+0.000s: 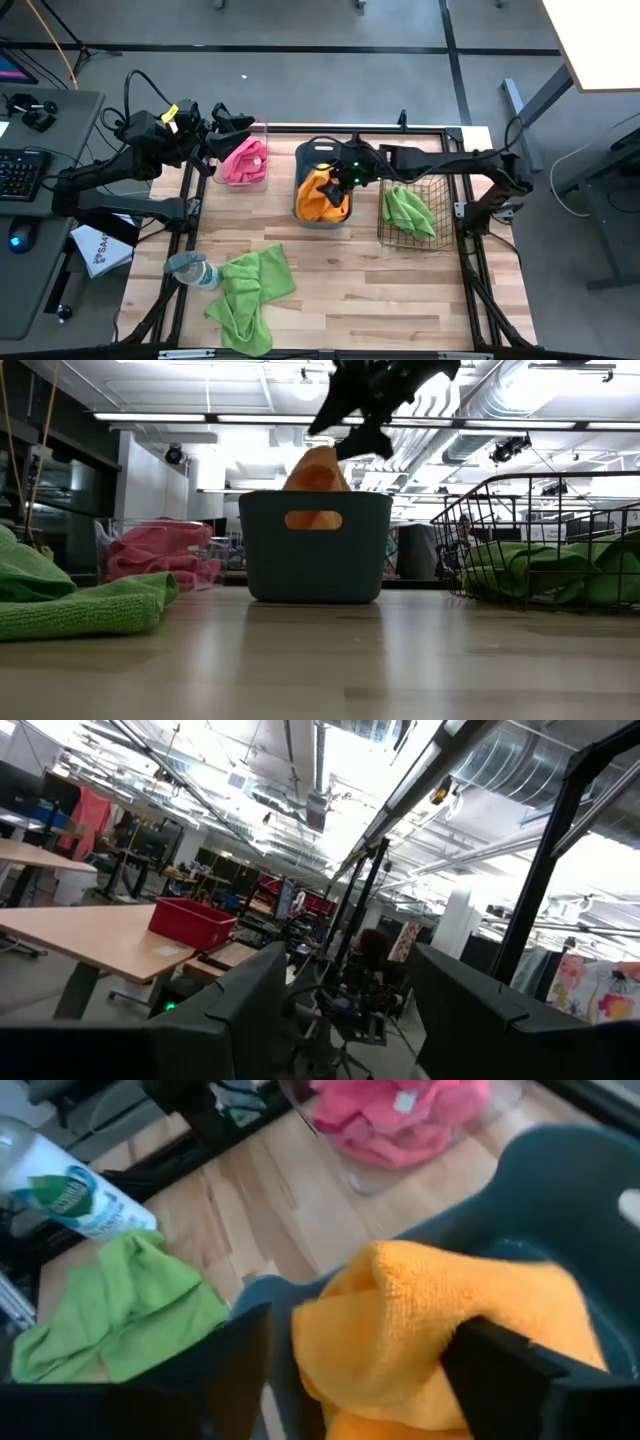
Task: Sort microfiber towel by color & place in baskets
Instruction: Put the yellow towel into the blue bin, then put the top green towel into the gold wire basket
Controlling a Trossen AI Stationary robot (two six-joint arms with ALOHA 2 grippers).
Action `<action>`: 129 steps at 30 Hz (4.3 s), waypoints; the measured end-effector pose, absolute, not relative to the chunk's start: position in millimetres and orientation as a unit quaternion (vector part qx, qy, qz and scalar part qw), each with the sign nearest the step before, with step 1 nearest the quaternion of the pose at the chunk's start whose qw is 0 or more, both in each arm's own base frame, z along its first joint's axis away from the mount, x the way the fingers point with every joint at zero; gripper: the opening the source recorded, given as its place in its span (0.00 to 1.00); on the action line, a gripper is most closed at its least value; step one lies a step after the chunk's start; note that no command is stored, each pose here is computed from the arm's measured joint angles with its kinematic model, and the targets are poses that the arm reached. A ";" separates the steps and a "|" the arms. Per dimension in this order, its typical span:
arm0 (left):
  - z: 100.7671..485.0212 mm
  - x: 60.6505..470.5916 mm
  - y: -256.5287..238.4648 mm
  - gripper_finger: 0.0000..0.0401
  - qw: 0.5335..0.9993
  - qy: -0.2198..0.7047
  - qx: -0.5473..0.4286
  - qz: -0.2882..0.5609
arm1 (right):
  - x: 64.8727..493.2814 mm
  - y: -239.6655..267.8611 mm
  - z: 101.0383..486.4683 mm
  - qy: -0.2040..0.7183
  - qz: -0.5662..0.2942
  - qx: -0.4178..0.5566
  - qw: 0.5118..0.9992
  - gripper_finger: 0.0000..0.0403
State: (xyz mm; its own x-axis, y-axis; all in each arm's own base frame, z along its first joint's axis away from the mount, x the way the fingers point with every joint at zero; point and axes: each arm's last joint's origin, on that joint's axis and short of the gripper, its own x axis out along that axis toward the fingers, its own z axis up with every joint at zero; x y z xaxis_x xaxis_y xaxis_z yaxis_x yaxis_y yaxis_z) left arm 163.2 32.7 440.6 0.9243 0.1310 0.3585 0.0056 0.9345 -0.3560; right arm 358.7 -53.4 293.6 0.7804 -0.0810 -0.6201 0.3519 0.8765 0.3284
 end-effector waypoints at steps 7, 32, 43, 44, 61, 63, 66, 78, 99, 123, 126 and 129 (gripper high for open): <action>440.1 163.3 32.7 0.50 0.965 -0.189 -0.178 0.033 | 337.3 -47.1 327.5 0.276 -0.045 0.227 0.933 0.80; 333.1 253.8 -43.2 0.50 0.830 0.536 -0.155 -0.006 | 296.9 -30.0 343.7 0.347 0.008 0.245 0.905 0.81; 259.2 278.0 -99.4 0.50 0.659 0.746 -0.094 0.025 | 258.4 -38.9 375.4 0.297 -0.029 0.208 0.931 0.81; 250.4 281.6 -105.6 0.50 0.646 0.757 -0.096 0.017 | 256.9 -38.6 376.0 0.298 -0.029 0.205 0.932 0.81; 152.9 294.3 -154.4 0.50 0.521 0.848 -0.086 0.035 | 252.1 -37.0 367.6 0.346 -0.025 0.188 0.919 0.81; 146.9 292.7 -156.0 0.49 0.534 0.843 -0.066 0.022 | 251.8 -36.9 367.3 0.348 -0.026 0.188 0.918 0.81; 147.9 291.9 -157.4 0.42 0.555 0.831 -0.027 0.017 | 251.2 -36.8 366.6 0.353 -0.026 0.189 0.916 0.81; 238.2 288.8 -114.9 0.01 0.691 0.723 -0.022 0.004 | 250.4 -36.7 365.7 0.358 -0.031 0.199 0.912 0.81; 502.6 310.8 -20.3 0.00 0.977 0.190 0.098 0.010 | 208.8 -28.6 471.4 -0.068 0.054 0.191 0.978 0.81; 340.6 522.4 59.1 0.00 0.997 0.060 0.038 -0.006 | 142.6 -25.2 479.4 -0.075 -0.085 0.176 0.978 0.81; 325.6 528.6 57.4 0.00 0.997 0.080 -0.009 -0.006 | 148.2 -26.1 475.6 -0.058 -0.088 0.178 0.978 0.81; 314.5 530.7 51.3 0.03 0.992 0.113 -0.051 -0.021 | 151.2 -26.7 474.2 -0.053 -0.090 0.178 0.978 0.81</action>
State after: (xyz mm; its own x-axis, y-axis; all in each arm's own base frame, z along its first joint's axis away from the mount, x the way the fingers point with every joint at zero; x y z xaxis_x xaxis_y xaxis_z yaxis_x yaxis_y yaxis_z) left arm 530.7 51.3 314.5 0.9734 -0.0539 -0.2228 0.0305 0.9938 -0.1069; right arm 151.2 -26.7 474.2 0.9784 -0.1940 0.0713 0.1564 0.9204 0.3583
